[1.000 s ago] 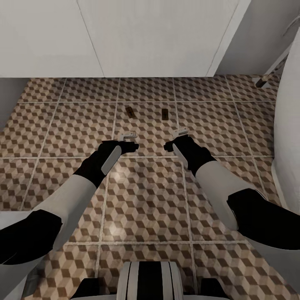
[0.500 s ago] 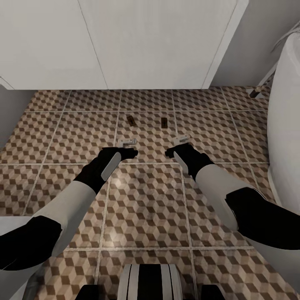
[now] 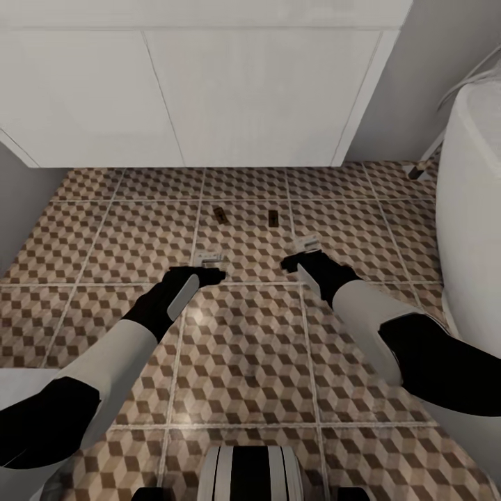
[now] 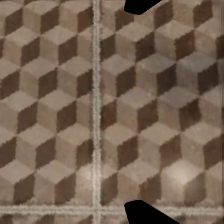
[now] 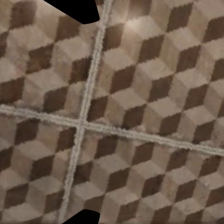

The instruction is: Take the four mousetraps from the cabinet in the bathroom and place them on the bathroom floor. Make sure all four end up on the same floor surface, and ensure that at least two of them are either under or directly next to the same bathroom sink.

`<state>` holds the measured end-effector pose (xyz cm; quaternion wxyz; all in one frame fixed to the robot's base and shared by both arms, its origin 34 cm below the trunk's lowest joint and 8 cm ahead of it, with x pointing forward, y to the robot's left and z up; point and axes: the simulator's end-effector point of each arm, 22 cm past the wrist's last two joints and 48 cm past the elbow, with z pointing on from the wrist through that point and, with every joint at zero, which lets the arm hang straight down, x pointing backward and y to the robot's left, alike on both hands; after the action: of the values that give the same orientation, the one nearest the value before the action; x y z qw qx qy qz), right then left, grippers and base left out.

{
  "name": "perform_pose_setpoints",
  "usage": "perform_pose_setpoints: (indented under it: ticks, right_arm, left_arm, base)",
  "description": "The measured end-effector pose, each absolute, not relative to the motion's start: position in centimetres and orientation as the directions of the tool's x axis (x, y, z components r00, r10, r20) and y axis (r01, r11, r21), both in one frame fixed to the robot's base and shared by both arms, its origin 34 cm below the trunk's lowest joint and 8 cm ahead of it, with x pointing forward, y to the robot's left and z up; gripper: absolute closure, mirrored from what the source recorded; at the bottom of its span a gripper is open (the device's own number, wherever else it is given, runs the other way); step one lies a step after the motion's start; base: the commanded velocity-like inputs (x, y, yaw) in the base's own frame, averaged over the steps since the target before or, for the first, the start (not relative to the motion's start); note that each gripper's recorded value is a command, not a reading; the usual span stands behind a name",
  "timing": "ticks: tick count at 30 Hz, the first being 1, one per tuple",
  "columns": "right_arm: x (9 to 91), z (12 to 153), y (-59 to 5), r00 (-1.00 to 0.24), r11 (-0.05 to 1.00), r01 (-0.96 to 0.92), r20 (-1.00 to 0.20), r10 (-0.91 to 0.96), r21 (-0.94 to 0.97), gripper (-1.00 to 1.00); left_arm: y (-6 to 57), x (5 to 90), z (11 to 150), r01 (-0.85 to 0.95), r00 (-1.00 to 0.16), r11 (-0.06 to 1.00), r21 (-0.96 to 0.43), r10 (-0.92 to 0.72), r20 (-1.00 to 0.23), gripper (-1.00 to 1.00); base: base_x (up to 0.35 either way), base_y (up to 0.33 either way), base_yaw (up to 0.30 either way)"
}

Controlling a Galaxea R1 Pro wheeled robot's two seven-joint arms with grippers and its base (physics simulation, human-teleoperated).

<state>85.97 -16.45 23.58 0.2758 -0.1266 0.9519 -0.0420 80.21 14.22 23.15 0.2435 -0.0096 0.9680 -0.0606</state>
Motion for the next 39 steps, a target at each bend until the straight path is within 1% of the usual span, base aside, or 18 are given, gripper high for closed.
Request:
perform_pose_setpoints:
  ticks: [8,21,26,32,38,39]
  right_arm:
    - [86.6,25.6,-17.7,-0.794,0.966,-0.22,-0.55,-0.259,-0.137,-1.0]
    - [85.3,26.5,-19.6,-0.753,0.968,-0.204,-0.608,-0.252,-0.149,-1.0]
    - [81.2,24.0,-19.7,-0.775,0.968,-0.211,-0.58,-0.251,-0.137,-1.0]
    - [78.7,23.3,-19.4,-0.763,0.968,-0.214,-0.597,-0.247,-0.127,-1.0]
    - [75.6,22.1,-20.2,-0.758,0.969,-0.211,-0.605,-0.243,-0.125,-1.0]
    - [74.1,21.2,-20.7,-0.765,0.97,-0.209,-0.598,-0.241,-0.124,-1.0]
  left_arm:
    - [15.3,79.1,22.9,-0.019,-0.864,0.994,-0.109,-0.071,-0.498,-1.0]
    - [17.3,76.4,21.7,-0.022,-0.863,0.999,-0.038,-0.039,-0.504,-1.0]
    - [18.4,73.7,20.1,-0.018,-0.867,1.0,0.004,-0.014,-0.499,-1.0]
    - [19.9,71.3,18.9,-0.007,-0.867,0.999,0.048,0.018,-0.498,-1.0]
    - [20.7,68.3,17.6,0.013,-0.879,1.0,0.026,0.024,-0.476,-1.0]
    - [21.1,66.6,16.7,0.022,-0.891,1.0,0.013,0.026,-0.453,-1.0]
  base:
    - [0.0,0.0,0.0]
    - [0.0,0.0,0.0]
    - [0.0,0.0,0.0]
    - [0.0,0.0,0.0]
    - [0.0,0.0,0.0]
    - [0.0,0.0,0.0]
